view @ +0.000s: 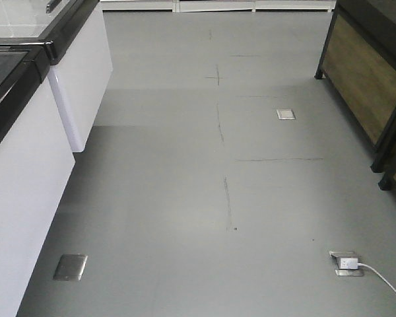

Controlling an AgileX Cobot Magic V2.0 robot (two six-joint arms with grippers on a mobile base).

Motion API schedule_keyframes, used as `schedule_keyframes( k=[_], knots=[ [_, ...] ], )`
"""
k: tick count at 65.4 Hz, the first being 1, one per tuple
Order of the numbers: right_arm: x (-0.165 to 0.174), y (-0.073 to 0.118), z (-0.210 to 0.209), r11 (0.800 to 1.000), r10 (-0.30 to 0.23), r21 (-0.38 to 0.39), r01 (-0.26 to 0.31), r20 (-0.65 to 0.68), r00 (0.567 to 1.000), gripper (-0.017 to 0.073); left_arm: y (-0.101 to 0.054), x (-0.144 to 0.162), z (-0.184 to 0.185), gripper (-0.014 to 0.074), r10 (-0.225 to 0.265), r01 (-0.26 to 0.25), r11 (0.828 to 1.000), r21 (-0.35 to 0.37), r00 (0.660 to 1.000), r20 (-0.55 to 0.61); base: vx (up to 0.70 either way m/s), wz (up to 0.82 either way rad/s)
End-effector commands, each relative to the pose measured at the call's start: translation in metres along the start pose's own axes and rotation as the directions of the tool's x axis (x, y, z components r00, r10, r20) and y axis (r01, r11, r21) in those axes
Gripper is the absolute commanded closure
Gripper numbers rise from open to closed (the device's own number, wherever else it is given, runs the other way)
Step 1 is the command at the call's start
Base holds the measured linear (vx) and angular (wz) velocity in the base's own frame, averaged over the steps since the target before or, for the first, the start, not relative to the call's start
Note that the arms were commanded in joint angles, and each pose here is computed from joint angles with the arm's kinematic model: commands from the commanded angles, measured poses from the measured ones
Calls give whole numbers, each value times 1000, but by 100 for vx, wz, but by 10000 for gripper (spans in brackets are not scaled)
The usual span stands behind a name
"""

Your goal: Left arm holds basket, right arm returns cookies

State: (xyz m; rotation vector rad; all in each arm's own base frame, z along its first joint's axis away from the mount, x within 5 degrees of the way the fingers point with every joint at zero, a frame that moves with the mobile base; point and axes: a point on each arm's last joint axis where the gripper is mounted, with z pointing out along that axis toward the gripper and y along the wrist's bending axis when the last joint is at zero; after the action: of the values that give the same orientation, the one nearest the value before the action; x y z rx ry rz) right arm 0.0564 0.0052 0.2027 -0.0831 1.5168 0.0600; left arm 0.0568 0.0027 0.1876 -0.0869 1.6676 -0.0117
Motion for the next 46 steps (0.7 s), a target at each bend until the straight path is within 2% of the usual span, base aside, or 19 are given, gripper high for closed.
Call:
schedule_keyframes(
  k=[1, 29, 46],
  knots=[
    [-1, 0, -1, 1000, -5, -2, 5, 64, 998, 565, -1, -18, -4, 602, 1, -2, 1000, 10, 992, 126, 0, 0],
    [-1, 0, -1, 1000, -5, -2, 5, 64, 998, 565, -2, -22, -5, 601, 1, -2, 1000, 12, 988, 152, 0, 0],
    [-1, 0, -1, 1000, -5, -2, 5, 64, 998, 565, -5, -72, -20, 601, 9, -16, 1000, 18, 952, 307, 0, 0]
  ],
)
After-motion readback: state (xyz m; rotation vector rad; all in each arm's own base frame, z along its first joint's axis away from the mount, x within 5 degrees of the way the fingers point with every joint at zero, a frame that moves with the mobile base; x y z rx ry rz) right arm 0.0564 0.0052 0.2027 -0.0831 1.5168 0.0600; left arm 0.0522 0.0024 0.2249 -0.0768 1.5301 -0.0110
